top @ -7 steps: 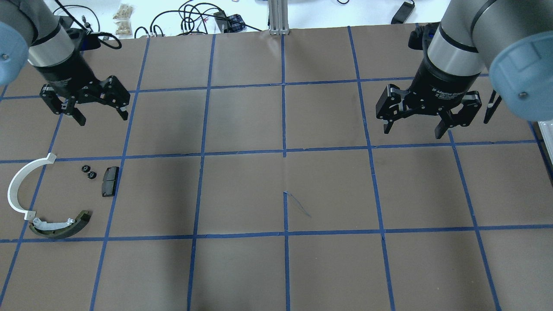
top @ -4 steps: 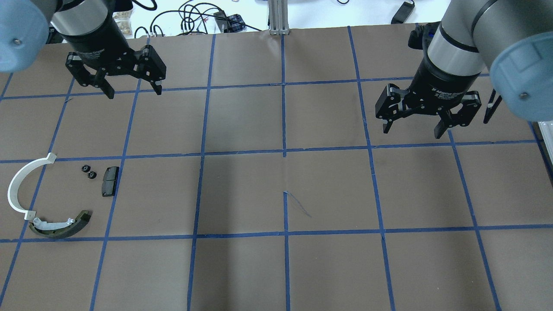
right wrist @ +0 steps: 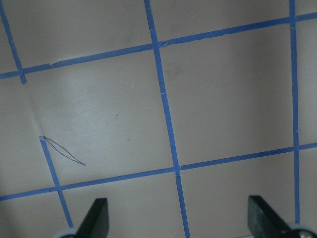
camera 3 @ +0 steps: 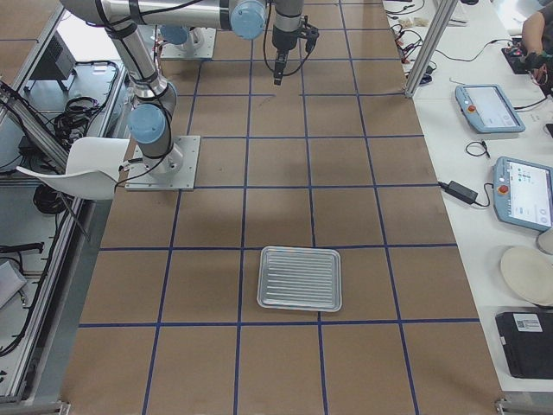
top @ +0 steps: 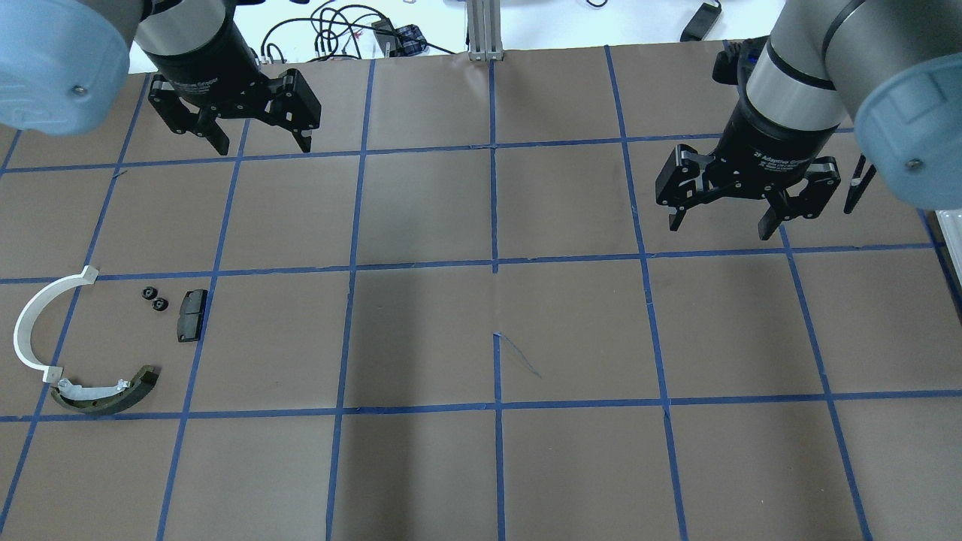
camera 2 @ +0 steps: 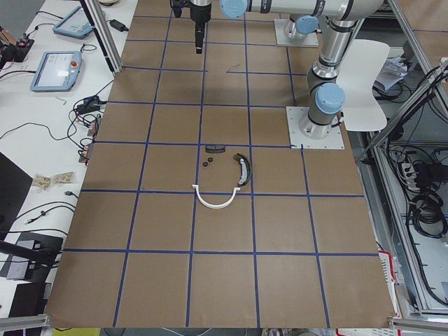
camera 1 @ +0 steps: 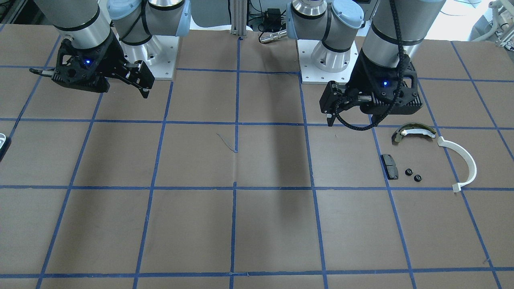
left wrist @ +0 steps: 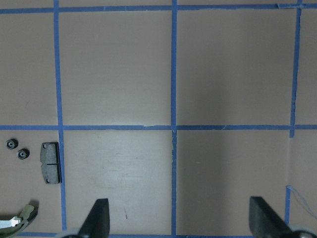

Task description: Place bearing gear from tray to pile

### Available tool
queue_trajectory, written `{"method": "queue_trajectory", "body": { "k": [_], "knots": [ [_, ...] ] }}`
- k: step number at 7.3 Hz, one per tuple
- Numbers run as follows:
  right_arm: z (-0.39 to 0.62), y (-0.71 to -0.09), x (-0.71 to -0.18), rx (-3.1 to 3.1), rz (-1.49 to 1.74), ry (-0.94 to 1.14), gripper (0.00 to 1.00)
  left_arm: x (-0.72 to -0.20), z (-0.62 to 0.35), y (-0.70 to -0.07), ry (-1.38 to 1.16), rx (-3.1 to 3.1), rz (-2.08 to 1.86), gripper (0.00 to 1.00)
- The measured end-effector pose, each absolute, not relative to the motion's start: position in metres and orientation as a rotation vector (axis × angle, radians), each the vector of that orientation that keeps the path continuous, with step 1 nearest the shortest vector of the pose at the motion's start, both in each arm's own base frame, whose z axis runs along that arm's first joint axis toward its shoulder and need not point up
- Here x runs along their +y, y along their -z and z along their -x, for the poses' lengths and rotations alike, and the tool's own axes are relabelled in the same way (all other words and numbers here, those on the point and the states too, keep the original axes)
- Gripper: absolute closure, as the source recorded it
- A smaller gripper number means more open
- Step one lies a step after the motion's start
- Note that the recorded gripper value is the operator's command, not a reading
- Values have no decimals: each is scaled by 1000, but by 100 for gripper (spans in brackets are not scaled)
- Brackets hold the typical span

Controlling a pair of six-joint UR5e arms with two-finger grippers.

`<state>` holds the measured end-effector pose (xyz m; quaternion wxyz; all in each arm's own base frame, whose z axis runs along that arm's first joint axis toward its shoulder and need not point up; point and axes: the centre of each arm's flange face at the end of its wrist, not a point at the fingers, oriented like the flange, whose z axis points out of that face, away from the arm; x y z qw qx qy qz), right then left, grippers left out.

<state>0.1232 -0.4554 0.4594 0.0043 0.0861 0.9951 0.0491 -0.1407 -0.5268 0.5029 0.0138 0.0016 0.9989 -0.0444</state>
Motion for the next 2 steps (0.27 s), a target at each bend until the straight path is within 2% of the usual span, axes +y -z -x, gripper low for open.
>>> {"method": "queue_trajectory", "body": {
  "k": [2],
  "knots": [
    [-123, -456, -457, 3120, -267, -158, 0, -524, 141, -507, 150, 3111, -6, 0]
  ]
}}
